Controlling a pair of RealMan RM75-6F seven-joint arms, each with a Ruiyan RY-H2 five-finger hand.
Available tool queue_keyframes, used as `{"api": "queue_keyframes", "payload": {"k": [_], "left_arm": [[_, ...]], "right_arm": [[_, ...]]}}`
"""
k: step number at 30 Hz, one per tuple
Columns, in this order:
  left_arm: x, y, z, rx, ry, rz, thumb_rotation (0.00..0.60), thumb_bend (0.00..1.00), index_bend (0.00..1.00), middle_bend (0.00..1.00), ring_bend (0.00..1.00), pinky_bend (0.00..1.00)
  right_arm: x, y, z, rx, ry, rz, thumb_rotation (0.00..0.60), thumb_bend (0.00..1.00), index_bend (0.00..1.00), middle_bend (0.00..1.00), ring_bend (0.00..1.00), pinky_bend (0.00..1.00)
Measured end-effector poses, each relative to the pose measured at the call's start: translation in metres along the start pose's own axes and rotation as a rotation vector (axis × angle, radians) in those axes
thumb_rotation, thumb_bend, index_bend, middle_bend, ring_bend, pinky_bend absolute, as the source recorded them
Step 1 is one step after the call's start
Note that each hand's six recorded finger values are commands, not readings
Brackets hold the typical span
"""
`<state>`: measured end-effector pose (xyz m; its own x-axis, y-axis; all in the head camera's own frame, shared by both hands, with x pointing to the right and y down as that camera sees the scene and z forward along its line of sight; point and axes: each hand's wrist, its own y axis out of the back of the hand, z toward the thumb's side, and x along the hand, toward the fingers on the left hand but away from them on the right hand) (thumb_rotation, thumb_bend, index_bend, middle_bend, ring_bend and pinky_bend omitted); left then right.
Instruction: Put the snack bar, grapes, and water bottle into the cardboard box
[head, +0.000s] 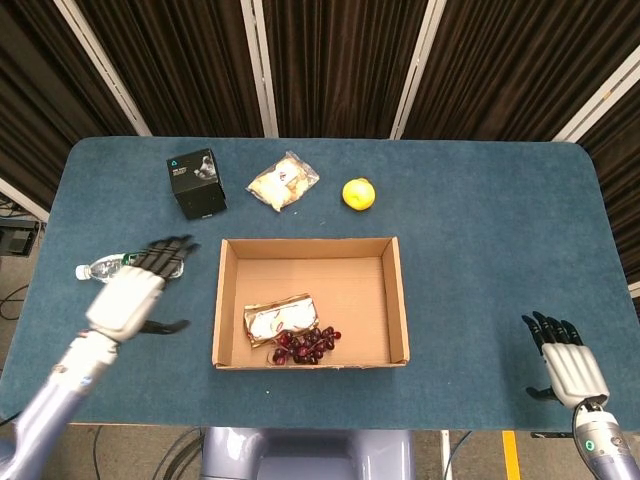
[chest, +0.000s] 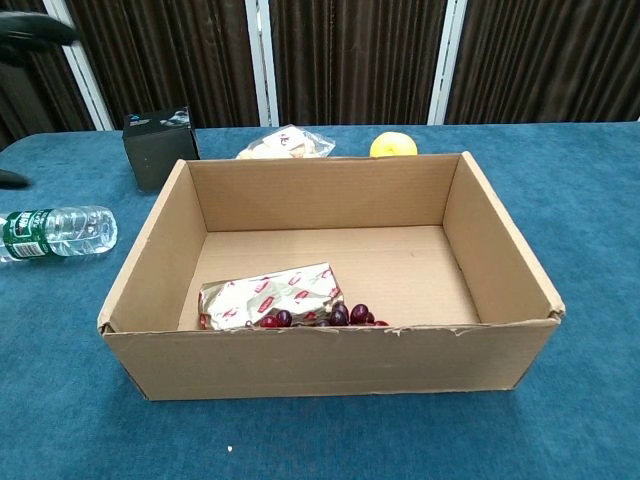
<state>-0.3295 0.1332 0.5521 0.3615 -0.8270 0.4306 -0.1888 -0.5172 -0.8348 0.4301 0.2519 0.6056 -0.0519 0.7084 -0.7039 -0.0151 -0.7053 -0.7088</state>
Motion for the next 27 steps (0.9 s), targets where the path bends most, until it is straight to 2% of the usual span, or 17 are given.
{"api": "queue_keyframes", "payload": {"k": [5,12,20,27], "left_arm": [[-0.017,0.002,-0.059,0.037,0.148,0.038,0.599,0.00,0.00,0.00,0.00,0.10],[-0.022,-0.016,-0.130,0.088,0.331,0.053,0.584,0.02,0.00,0.00,0.00,0.10],[0.003,-0.049,-0.164,0.102,0.422,0.003,0.583,0.03,0.01,0.00,0.00,0.10],[0.035,-0.080,-0.177,0.102,0.457,-0.102,0.583,0.02,0.02,0.00,0.00,0.10]], "right_arm": [[0.000,-0.001,0.003,0.007,0.007,0.003,0.600,0.01,0.00,0.00,0.00,0.00],[-0.002,-0.004,0.010,0.022,0.015,0.003,0.600,0.01,0.00,0.00,0.00,0.00],[-0.003,-0.013,0.016,0.044,0.027,0.031,0.600,0.01,0.00,0.00,0.00,0.00],[-0.008,-0.015,0.015,0.040,0.016,0.044,0.600,0.01,0.00,0.00,0.00,0.00]]}}
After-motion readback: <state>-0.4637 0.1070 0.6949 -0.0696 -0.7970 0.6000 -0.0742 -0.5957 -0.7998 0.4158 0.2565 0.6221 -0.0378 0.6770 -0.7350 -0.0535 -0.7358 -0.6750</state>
